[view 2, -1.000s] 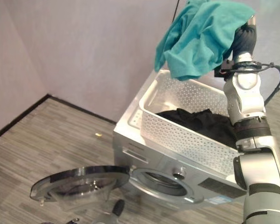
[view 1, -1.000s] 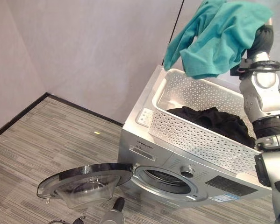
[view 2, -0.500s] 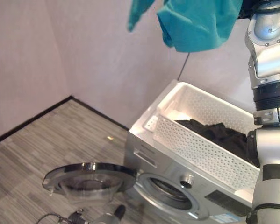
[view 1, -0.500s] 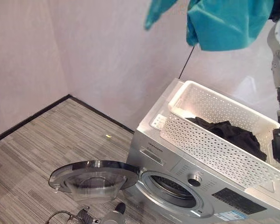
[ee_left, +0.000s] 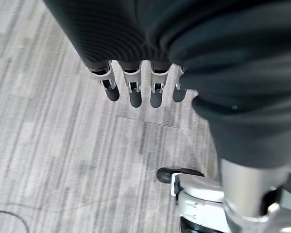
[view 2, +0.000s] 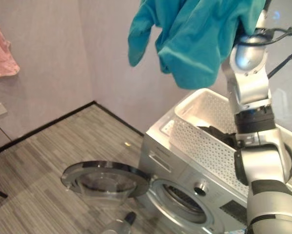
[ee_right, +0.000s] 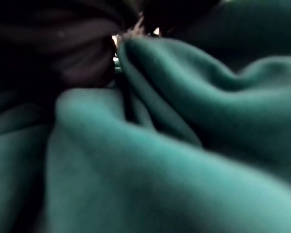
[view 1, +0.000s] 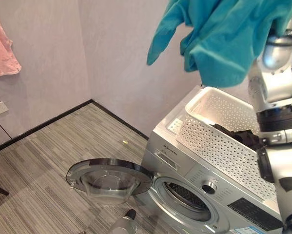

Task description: Grab the laundry basket,head to the washer,open it,put in the laundry and shut it.

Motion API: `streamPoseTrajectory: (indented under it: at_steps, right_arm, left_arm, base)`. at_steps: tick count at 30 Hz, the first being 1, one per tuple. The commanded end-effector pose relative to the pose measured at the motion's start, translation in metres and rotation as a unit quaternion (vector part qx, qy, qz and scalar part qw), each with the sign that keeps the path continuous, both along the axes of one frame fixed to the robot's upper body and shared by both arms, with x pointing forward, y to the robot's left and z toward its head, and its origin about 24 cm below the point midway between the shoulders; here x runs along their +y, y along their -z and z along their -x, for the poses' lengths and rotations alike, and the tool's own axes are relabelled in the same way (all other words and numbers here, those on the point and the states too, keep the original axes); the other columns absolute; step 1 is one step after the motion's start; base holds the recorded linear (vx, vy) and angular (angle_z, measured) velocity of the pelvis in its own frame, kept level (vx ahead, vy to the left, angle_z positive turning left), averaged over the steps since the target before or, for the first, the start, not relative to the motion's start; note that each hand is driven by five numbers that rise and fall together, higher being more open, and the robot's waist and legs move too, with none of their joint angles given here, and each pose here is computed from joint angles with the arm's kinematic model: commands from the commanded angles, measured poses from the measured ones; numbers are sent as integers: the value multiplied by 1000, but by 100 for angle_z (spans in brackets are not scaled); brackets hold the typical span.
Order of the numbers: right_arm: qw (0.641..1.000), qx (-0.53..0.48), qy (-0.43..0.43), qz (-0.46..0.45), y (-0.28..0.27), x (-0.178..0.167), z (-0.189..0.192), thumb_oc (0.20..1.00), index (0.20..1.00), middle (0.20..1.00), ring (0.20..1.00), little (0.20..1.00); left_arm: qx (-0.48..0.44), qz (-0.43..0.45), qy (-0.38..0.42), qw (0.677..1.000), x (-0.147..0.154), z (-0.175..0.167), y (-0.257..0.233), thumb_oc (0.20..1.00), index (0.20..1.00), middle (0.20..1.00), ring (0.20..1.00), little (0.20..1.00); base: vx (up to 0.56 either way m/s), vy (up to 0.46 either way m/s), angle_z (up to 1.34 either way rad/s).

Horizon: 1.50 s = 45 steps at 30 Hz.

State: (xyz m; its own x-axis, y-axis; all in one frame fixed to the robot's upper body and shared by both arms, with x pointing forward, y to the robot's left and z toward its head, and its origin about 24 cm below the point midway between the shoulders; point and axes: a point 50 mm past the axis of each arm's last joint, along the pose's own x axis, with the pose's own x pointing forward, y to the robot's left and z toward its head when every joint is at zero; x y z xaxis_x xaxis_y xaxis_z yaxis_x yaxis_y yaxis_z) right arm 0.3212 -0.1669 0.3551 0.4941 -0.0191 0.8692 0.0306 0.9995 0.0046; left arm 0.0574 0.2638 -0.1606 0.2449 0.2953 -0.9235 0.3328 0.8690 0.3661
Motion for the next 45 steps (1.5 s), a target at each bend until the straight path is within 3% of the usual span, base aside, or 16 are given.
streamPoseTrajectory:
  at_steps: [1, 6, 10, 17, 27, 29, 31, 32, 34, 35, 37, 39, 45]
  right_arm:
    - [996, -54, -70, -33, -3, 4, 20, 200, 200, 200, 200, 200]
    - [990, -35, -133, -13, 37, 15, 43, 200, 200, 200, 200, 200]
    - [986, -15, -166, -28, 70, 2, 64, 200, 200, 200, 200, 200]
    - [987, 54, -148, -43, 119, -25, 91, 200, 200, 200, 200, 200]
    - [971, 124, -196, -59, 159, -43, 126, 200, 200, 200, 200, 200]
    - [958, 168, -217, -79, 176, -50, 133, 200, 200, 200, 200, 200]
    - [891, 288, -341, -84, 216, -43, 139, 200, 200, 200, 200, 200]
    - [881, 313, -343, -90, 225, -50, 143, 200, 200, 200, 200, 200]
    - [873, 347, -313, -136, 248, -65, 146, 200, 200, 200, 200, 200]
    - [858, 366, -238, -271, 292, -89, 157, 200, 200, 200, 200, 200]
    - [832, 380, -194, -354, 325, -94, 163, 200, 200, 200, 200, 200]
    - [820, 398, -199, -361, 335, -92, 165, 200, 200, 200, 200, 200]
    - [725, 555, -180, -366, 401, -77, 181, 200, 200, 200, 200, 200]
  left_arm:
    - [43, -20, 10, 999, 3, 15, 1, 1000, 1000, 1000, 1000, 1000]
    - [45, -9, 5, 999, -5, 17, 4, 1000, 1000, 1000, 1000, 1000]
    - [52, 10, 10, 999, -14, 17, 7, 1000, 1000, 1000, 1000, 1000]
    - [2, 33, 52, 998, -31, -10, 7, 1000, 1000, 1000, 1000, 1000]
    - [-19, 25, 49, 998, -21, -11, 4, 1000, 1000, 1000, 1000, 1000]
    - [-13, 14, 31, 999, -9, -3, 2, 1000, 1000, 1000, 1000, 1000]
    - [-25, -9, 19, 999, 16, -2, -7, 1000, 1000, 1000, 1000, 1000]
    - [-24, -8, 19, 999, 20, -2, -8, 1000, 1000, 1000, 1000, 1000]
    - [-20, -9, 13, 1000, 24, 1, -9, 1000, 1000, 1000, 1000, 1000]
    - [-10, -9, 13, 1000, 24, 6, -8, 1000, 1000, 1000, 1000, 1000]
    - [-9, -6, 1, 1000, 23, 11, -7, 1000, 1000, 1000, 1000, 1000]
    - [-9, -8, -5, 1000, 24, 12, -8, 1000, 1000, 1000, 1000, 1000]
    - [-62, 2, 23, 998, 11, -22, -9, 1000, 1000, 1000, 1000, 1000]
  base:
    - [-196, -23, 2]
    - [-168, 2, -4]
    - [-99, 81, -10]
    - [34, 218, 9]
    - [15, 212, -13]
    - [9, 168, -29]
    - [13, 139, -46]
    - [38, 66, -41]
    - [47, 45, -15]
    - [71, 30, -1]
    - [66, -18, 3]
    - [30, -120, -9]
    - [43, -121, -1]
